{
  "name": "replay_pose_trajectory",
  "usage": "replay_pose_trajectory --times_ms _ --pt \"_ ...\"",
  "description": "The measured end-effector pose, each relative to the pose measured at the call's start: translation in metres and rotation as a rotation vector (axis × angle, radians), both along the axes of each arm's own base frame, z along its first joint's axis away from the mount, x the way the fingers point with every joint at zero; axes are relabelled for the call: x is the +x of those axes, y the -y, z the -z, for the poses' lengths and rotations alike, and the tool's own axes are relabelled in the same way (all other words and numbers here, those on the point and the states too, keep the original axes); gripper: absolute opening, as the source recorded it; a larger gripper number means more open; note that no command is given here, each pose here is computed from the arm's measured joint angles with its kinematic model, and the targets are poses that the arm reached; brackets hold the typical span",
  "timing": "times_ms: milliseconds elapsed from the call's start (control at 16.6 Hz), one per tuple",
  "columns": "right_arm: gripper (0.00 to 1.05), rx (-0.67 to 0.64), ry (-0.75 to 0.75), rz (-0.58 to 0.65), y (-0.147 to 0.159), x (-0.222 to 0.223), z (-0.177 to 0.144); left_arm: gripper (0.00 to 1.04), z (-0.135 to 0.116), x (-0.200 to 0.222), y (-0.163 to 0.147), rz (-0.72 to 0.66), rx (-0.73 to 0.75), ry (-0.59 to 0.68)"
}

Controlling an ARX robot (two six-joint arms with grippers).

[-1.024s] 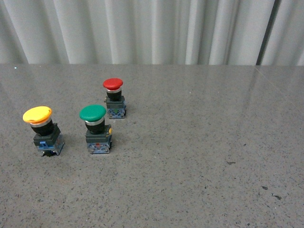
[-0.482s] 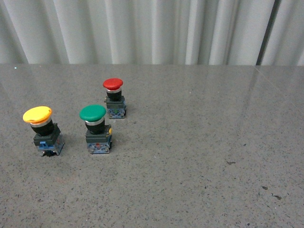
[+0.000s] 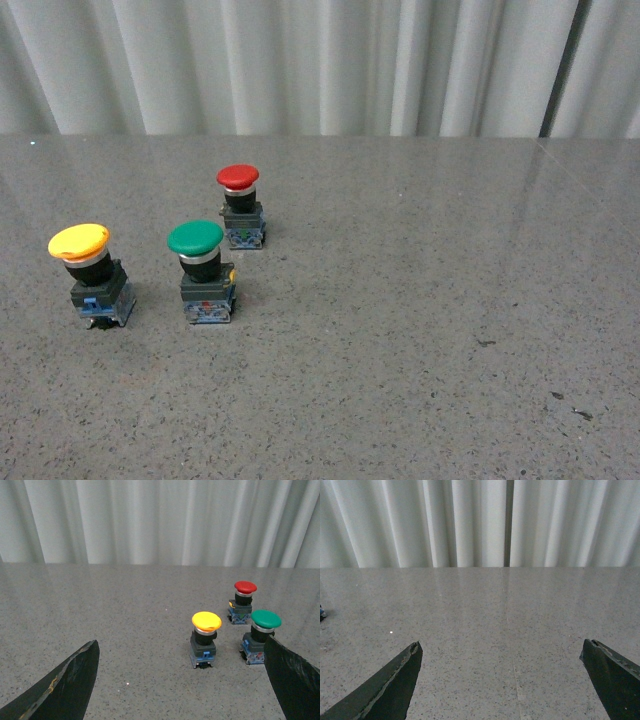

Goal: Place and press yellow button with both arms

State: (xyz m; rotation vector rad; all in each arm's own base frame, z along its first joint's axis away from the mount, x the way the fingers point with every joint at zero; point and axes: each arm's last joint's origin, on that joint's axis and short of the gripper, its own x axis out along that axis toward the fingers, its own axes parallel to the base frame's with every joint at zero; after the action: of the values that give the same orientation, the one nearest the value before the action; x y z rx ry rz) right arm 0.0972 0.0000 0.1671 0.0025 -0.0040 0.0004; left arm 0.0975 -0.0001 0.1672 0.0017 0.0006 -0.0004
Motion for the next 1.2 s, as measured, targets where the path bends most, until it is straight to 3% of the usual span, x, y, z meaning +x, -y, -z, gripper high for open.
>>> replay_pose_trajectory --times_ms 663,783,904,964,1024,1084,1205 --pt "0.98 0.000 0.000 0.000 0.000 0.000 0.000 0.98 0.000 0.000 0.000 0.000 0.000 0.000" --pt "0.98 0.000 -0.001 0.002 0.000 0.000 0.000 0.98 -0.004 0.006 0.004 -0.168 -0.017 -0.260" --pt "0.98 0.000 -0.002 0.001 0.000 0.000 0.000 0.98 -0.036 0.029 0.001 -0.293 -0.014 -0.203" --pt "0.98 0.000 0.000 0.000 0.000 0.000 0.000 0.98 -0.067 0.059 0.009 -0.208 0.005 -0.129" --pt "0.98 0.000 0.000 0.000 0.000 0.000 0.000 0.98 -0.078 0.118 0.022 -0.080 0.044 -0.220" --pt "0.98 0.000 0.000 0.000 0.000 0.000 0.000 0.98 -0.069 0.162 0.036 0.032 0.032 -0.369" --pt "0.98 0.000 0.000 0.000 0.000 0.000 0.000 0.98 -0.045 0.186 0.041 0.046 -0.019 -0.471"
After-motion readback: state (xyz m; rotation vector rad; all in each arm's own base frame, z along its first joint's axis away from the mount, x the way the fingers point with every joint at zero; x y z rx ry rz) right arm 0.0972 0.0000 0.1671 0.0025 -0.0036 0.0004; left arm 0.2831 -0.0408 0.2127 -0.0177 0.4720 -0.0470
